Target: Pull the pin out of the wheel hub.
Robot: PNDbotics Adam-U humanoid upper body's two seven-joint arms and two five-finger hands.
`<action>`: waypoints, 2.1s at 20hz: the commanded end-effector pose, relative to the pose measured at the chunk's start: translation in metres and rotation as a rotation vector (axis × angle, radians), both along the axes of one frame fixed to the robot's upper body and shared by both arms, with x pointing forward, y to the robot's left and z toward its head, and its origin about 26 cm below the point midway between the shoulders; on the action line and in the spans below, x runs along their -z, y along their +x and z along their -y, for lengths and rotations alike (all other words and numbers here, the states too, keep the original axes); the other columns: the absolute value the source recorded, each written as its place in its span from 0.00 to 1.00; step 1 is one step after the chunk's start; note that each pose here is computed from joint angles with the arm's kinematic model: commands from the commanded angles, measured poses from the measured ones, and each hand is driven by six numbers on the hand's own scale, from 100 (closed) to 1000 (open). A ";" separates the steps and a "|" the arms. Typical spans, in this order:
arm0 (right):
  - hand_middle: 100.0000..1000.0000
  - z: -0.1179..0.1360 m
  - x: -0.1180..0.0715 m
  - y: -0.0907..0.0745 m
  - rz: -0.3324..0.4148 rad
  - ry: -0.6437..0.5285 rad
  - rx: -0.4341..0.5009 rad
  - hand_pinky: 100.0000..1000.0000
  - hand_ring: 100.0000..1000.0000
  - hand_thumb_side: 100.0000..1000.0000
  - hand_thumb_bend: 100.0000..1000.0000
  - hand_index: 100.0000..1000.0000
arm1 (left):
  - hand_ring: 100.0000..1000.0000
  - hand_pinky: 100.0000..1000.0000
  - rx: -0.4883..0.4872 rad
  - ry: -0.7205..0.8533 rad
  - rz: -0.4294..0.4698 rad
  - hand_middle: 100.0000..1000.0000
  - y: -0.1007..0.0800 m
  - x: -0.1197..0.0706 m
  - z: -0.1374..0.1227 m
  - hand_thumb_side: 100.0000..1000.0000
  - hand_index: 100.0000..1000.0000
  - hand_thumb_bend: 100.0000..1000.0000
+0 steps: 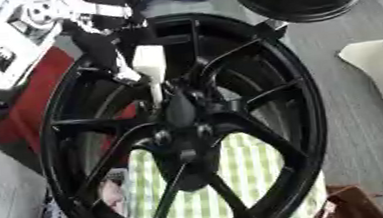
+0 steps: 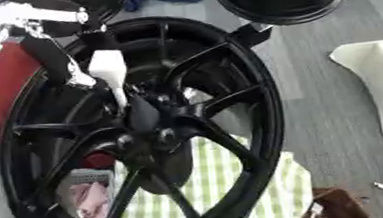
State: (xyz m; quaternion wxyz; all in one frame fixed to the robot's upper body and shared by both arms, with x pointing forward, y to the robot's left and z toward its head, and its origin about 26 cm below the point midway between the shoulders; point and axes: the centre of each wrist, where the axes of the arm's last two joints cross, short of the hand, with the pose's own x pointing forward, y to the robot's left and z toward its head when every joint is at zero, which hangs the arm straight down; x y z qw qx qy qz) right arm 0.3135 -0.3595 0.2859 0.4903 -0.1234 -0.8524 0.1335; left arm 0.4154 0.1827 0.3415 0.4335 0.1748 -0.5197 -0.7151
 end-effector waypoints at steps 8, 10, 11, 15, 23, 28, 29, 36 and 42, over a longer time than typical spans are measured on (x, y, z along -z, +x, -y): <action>0.53 0.004 -0.009 -0.001 0.013 0.006 0.031 0.69 0.63 0.47 0.06 0.70 | 0.59 0.76 0.001 -0.076 0.009 0.41 -0.006 -0.018 -0.001 0.00 0.48 0.17; 0.53 0.004 -0.009 -0.001 0.012 0.009 0.034 0.69 0.63 0.48 0.06 0.70 | 0.58 0.76 -0.004 -0.089 0.013 0.40 -0.007 -0.019 0.000 0.00 0.44 0.17; 0.53 0.004 -0.008 -0.001 0.011 0.012 0.035 0.69 0.63 0.48 0.06 0.70 | 0.57 0.76 -0.007 -0.094 0.017 0.40 -0.008 -0.020 -0.001 0.00 0.42 0.17; 0.53 0.004 -0.008 -0.001 0.009 0.012 0.038 0.69 0.63 0.47 0.07 0.70 | 0.56 0.75 -0.016 -0.129 0.051 0.38 -0.012 -0.028 -0.003 0.00 0.40 0.15; 0.53 0.005 -0.007 -0.002 0.011 0.018 0.042 0.69 0.63 0.47 0.07 0.70 | 0.55 0.75 -0.045 -0.341 0.210 0.37 -0.035 -0.077 -0.031 0.00 0.39 0.06; 0.53 0.008 -0.007 -0.003 0.015 0.019 0.054 0.69 0.63 0.47 0.07 0.70 | 0.54 0.75 -0.156 -0.475 0.294 0.36 -0.043 -0.095 -0.078 0.00 0.39 0.03; 0.53 0.009 -0.006 -0.003 0.015 0.020 0.059 0.69 0.63 0.47 0.07 0.70 | 0.54 0.75 -0.190 -0.499 0.307 0.36 -0.044 -0.097 -0.091 0.00 0.39 0.02; 0.53 0.012 -0.009 -0.006 0.035 0.023 0.073 0.69 0.63 0.47 0.07 0.70 | 0.55 0.76 -0.516 -0.629 0.394 0.38 -0.055 -0.072 -0.199 0.00 0.44 0.04; 0.53 0.011 -0.011 -0.007 0.051 0.034 0.069 0.69 0.63 0.47 0.07 0.70 | 0.65 0.81 -0.687 -0.640 0.338 0.49 -0.059 -0.028 -0.254 0.08 0.64 0.15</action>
